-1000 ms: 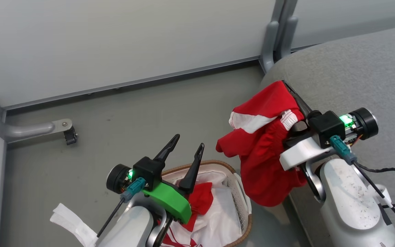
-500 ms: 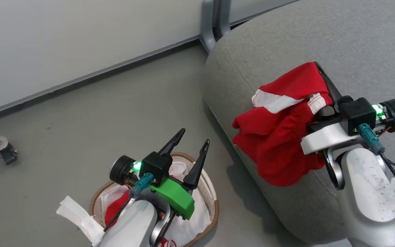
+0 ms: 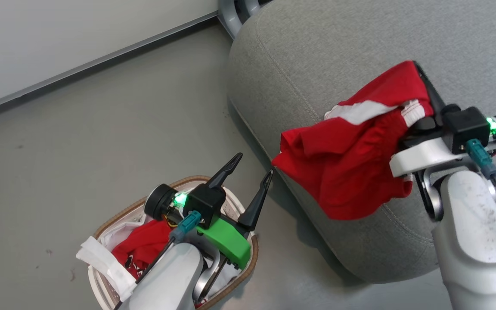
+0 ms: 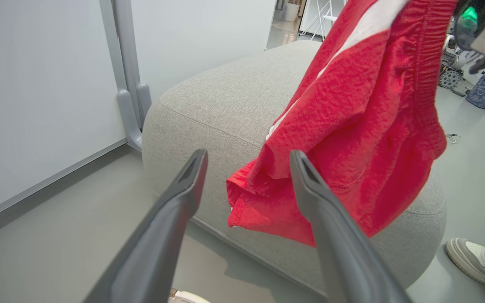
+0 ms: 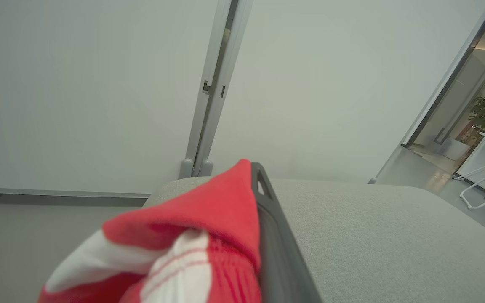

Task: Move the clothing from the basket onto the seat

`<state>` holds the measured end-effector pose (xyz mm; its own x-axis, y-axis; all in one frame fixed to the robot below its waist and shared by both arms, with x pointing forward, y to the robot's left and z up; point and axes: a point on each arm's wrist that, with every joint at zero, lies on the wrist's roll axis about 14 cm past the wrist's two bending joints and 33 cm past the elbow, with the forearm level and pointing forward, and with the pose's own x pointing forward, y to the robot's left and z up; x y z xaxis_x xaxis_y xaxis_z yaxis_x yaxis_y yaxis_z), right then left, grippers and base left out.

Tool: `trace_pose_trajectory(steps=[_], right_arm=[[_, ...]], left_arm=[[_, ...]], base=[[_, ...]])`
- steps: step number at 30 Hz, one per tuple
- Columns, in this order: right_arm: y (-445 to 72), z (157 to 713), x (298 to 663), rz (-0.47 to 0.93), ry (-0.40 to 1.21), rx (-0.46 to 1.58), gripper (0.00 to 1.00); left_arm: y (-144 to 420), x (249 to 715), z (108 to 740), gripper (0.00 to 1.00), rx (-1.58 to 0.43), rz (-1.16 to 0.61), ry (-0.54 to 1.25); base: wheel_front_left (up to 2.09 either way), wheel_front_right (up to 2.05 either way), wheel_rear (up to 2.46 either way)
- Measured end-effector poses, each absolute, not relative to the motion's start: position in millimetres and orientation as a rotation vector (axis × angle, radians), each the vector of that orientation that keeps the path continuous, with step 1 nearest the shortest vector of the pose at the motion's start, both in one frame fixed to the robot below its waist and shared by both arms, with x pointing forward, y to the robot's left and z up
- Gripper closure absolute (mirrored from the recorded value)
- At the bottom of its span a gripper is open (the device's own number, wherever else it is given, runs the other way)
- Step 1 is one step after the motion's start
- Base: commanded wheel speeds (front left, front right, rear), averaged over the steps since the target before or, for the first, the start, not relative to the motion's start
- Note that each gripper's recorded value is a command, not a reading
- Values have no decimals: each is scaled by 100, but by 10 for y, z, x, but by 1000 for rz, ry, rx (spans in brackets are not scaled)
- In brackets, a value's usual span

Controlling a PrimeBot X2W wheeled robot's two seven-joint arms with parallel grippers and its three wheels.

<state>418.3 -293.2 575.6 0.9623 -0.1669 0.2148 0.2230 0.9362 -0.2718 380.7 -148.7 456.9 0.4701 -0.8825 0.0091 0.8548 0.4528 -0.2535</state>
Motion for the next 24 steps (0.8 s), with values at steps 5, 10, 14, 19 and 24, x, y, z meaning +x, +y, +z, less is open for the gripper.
trace_pose_trajectory(steps=[5, 10, 14, 19, 24], right_arm=[[-3040, 6072, 4502, -188, -257, -370, 100], [-3113, 6555, 4885, -168, -355, -485, 100], [-3203, 6988, 5161, -178, -445, -547, 100], [-3440, 7362, 5388, -246, -512, -594, 100], [-3658, 7097, 5693, -279, -433, -605, 100]], left_arm=[[-1410, 3883, 4622, 0, -247, -1060, 107], [-1258, 3990, 4569, 0, -243, -1021, 109], [-1116, 4091, 4509, 0, -239, -981, 114], [-965, 4222, 4422, 0, -225, -943, 116], [-804, 4386, 4285, 0, -223, -892, 126]], base=[[0, 0, 0], [0, 0, 0], [0, 0, 0], [0, 0, 0], [0, 0, 0]])
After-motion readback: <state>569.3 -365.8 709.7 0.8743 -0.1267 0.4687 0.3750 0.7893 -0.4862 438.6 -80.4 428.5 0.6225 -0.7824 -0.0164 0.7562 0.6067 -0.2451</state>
